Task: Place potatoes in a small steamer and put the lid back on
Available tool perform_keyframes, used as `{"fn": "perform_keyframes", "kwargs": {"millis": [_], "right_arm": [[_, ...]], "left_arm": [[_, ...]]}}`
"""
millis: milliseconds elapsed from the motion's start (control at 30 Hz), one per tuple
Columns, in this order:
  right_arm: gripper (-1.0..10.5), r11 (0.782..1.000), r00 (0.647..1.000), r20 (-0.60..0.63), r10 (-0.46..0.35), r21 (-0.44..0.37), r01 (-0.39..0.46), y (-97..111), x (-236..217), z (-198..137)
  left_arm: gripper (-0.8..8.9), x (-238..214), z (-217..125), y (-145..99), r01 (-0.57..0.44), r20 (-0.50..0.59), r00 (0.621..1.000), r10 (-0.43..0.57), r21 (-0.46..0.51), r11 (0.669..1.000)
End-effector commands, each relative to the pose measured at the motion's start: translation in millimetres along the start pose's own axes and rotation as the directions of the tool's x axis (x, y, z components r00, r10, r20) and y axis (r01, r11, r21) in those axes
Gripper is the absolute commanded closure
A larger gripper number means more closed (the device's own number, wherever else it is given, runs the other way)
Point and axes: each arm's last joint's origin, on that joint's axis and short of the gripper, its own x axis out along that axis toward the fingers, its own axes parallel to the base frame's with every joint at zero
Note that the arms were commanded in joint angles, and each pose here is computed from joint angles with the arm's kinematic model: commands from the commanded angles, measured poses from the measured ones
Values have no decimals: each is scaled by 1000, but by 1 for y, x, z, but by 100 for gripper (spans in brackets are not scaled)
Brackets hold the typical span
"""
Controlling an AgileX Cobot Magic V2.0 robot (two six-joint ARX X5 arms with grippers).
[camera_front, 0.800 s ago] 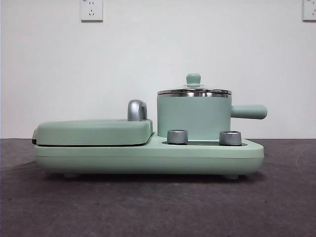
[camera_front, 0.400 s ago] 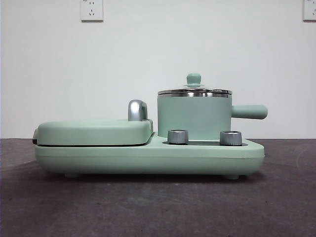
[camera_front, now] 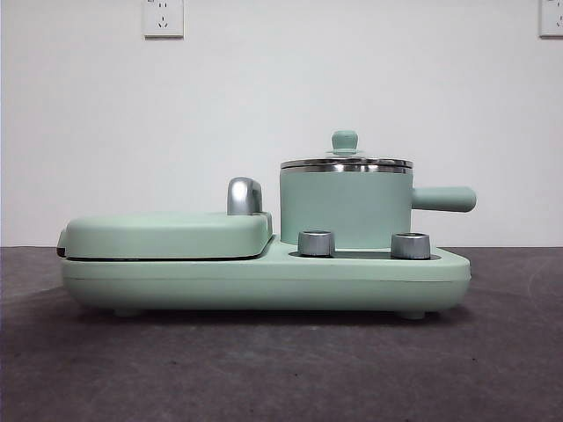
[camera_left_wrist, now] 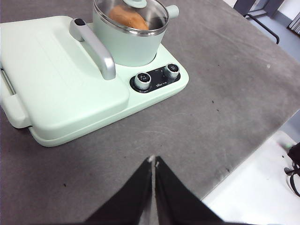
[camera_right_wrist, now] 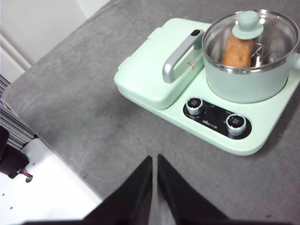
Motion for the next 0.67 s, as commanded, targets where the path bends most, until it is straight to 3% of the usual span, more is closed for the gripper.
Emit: {"fn": "perform_keyframes", "kwargs": {"millis": [33, 367, 433, 533, 667], "right_arm": [[932, 1000, 1000, 27, 13, -19, -13, 2, -1, 5], [932, 1000, 1000, 28, 13, -19, -13, 2, -1, 5], [932, 1000, 1000, 28, 13, -19, -13, 2, -1, 5], [932, 1000, 1000, 29, 13, -19, -13, 2, -1, 5], [932, 1000, 1000, 28, 13, -19, -12, 2, -1, 5]], "left_arm": [[808, -2, 4, -2, 16, 21, 1000, -16, -2, 1000], [808, 7, -4, 7, -27, 40, 999, 29, -41, 999], [808, 17, -10, 15, -92, 89, 992, 87, 54, 994], [808, 30, -24, 32, -219, 211, 956, 202, 62, 974], [808, 48, -55, 58, -362, 360, 867, 346, -23, 932]]}}
